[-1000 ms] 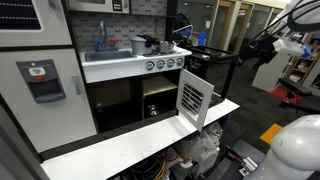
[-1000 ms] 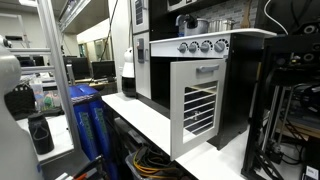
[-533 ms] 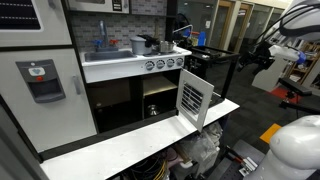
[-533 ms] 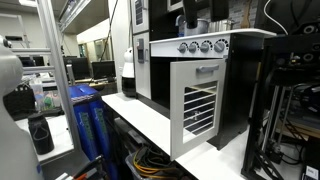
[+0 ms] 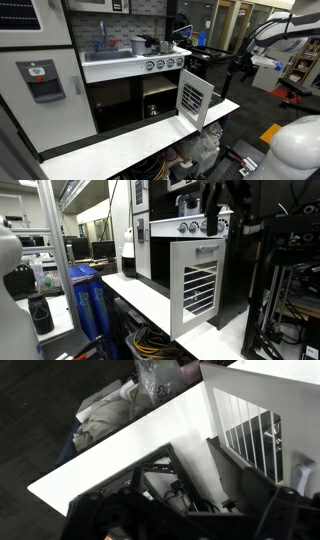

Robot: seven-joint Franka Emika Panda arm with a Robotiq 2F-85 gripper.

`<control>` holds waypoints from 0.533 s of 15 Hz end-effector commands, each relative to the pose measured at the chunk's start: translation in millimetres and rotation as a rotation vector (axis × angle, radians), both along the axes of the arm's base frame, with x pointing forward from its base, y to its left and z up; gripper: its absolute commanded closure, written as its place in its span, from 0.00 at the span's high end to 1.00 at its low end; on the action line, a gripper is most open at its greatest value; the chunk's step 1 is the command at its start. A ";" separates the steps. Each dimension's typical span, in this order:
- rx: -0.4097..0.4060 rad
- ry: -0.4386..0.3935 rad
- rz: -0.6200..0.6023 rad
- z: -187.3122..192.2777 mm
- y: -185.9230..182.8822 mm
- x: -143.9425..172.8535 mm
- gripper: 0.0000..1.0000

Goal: Close the stove cabinet

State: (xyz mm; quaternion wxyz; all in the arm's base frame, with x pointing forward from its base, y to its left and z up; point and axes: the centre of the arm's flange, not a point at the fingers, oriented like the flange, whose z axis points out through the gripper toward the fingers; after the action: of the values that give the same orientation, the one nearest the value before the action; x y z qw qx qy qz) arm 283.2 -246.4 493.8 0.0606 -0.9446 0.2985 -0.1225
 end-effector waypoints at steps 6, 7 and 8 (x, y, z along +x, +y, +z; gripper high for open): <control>0.040 0.019 0.092 -55.1 -10.9 65.6 1.00; 0.046 0.004 0.104 -59.0 -7.3 70.5 1.00; 0.051 -0.013 0.115 -62.0 -3.6 75.4 1.00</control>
State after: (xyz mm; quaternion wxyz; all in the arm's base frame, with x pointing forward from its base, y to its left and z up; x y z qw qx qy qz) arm 336.8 -249.9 441.4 0.0823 -0.9550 0.2655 -0.1035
